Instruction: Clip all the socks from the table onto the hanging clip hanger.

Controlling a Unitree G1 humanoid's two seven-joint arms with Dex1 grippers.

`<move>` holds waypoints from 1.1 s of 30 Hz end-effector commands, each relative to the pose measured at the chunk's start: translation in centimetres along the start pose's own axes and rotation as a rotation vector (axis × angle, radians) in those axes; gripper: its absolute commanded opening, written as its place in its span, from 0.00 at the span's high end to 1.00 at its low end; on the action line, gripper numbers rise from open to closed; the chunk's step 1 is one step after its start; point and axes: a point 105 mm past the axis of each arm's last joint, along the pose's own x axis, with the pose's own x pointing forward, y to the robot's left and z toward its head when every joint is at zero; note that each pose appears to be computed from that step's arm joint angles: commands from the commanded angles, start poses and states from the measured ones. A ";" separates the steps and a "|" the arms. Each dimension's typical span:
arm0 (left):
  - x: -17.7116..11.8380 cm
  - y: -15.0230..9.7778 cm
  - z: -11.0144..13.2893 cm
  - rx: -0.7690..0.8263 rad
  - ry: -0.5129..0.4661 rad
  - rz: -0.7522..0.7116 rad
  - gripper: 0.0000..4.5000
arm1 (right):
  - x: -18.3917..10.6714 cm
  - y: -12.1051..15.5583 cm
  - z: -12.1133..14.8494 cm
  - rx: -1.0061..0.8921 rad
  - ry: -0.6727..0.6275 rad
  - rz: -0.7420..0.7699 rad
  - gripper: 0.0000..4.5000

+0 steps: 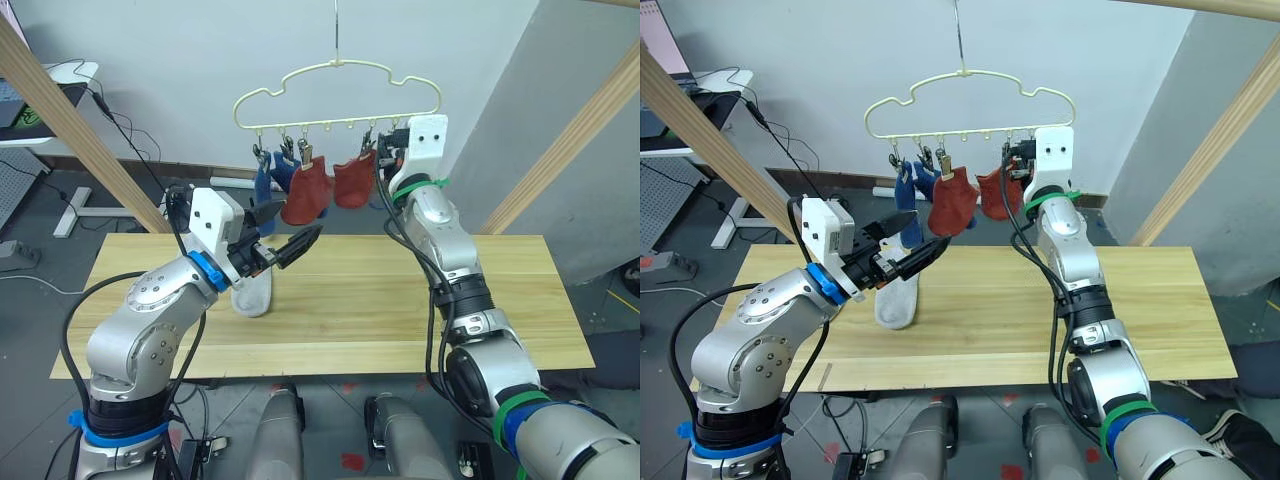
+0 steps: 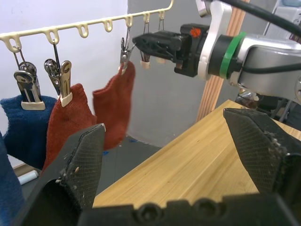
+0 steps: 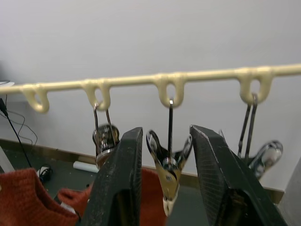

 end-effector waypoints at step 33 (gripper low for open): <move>-3.6 8.7 -10.6 0.184 0.360 0.401 0.00 | -1.3 -0.8 2.3 -0.012 0.068 0.259 1.00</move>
